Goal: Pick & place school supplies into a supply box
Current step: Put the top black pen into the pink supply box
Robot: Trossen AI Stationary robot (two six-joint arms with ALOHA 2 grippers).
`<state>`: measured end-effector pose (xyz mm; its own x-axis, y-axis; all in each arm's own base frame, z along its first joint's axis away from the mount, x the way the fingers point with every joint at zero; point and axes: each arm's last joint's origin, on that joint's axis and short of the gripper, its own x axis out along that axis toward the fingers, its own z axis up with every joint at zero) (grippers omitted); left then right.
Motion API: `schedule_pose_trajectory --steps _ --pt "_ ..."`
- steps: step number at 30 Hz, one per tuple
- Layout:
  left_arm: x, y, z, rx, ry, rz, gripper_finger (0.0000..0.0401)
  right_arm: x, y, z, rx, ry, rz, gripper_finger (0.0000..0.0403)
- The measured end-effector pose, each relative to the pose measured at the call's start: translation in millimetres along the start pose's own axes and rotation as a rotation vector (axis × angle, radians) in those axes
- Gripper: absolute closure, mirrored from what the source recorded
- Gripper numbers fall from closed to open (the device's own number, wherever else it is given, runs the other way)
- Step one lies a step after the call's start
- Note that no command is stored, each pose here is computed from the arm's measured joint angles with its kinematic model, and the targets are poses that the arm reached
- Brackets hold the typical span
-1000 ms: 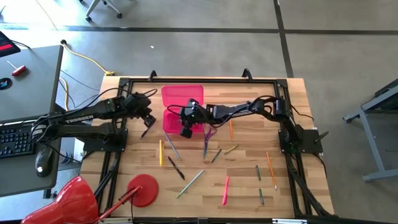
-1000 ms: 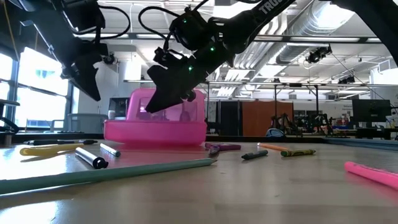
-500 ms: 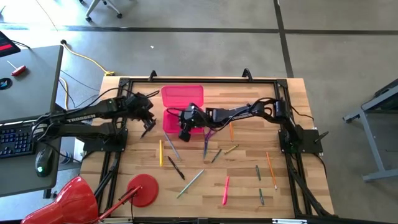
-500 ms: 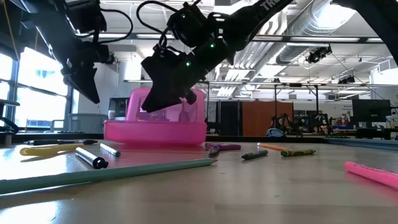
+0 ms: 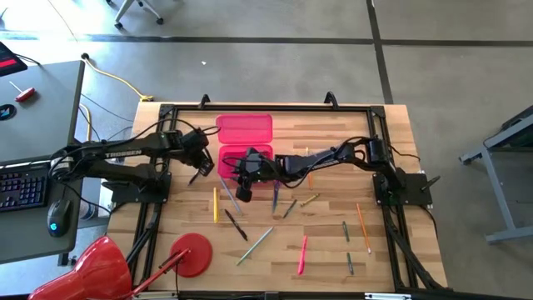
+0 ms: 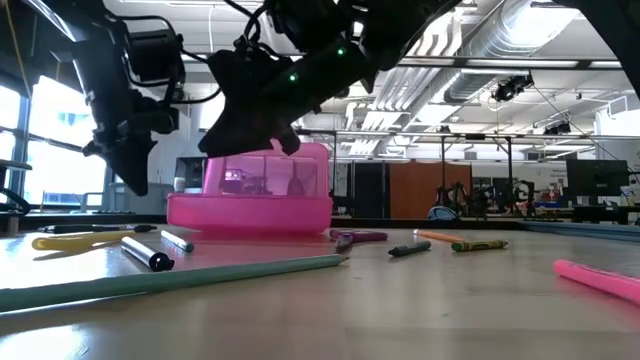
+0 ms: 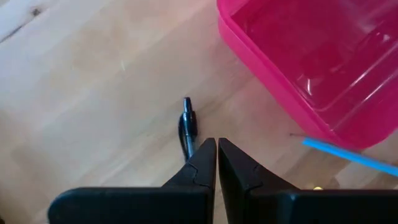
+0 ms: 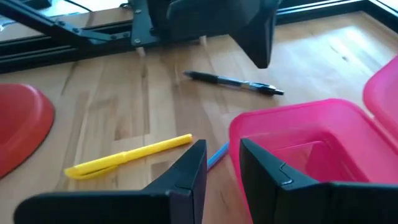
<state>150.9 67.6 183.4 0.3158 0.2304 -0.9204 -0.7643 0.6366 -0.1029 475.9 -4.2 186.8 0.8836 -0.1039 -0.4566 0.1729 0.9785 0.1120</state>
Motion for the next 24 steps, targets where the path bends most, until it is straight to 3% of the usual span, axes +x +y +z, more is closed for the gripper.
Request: schedule_pose_trajectory --steps 6,24 --pt "1.3 1.6 0.7 0.076 -0.017 0.062 0.0354 -0.3 2.9 -0.9 -0.001 0.005 0.006 0.0329" --pt "1.6 2.7 -0.1 0.111 -0.011 0.089 0.0354 -2.8 23.3 -5.4 -0.002 0.017 0.043 0.0329"
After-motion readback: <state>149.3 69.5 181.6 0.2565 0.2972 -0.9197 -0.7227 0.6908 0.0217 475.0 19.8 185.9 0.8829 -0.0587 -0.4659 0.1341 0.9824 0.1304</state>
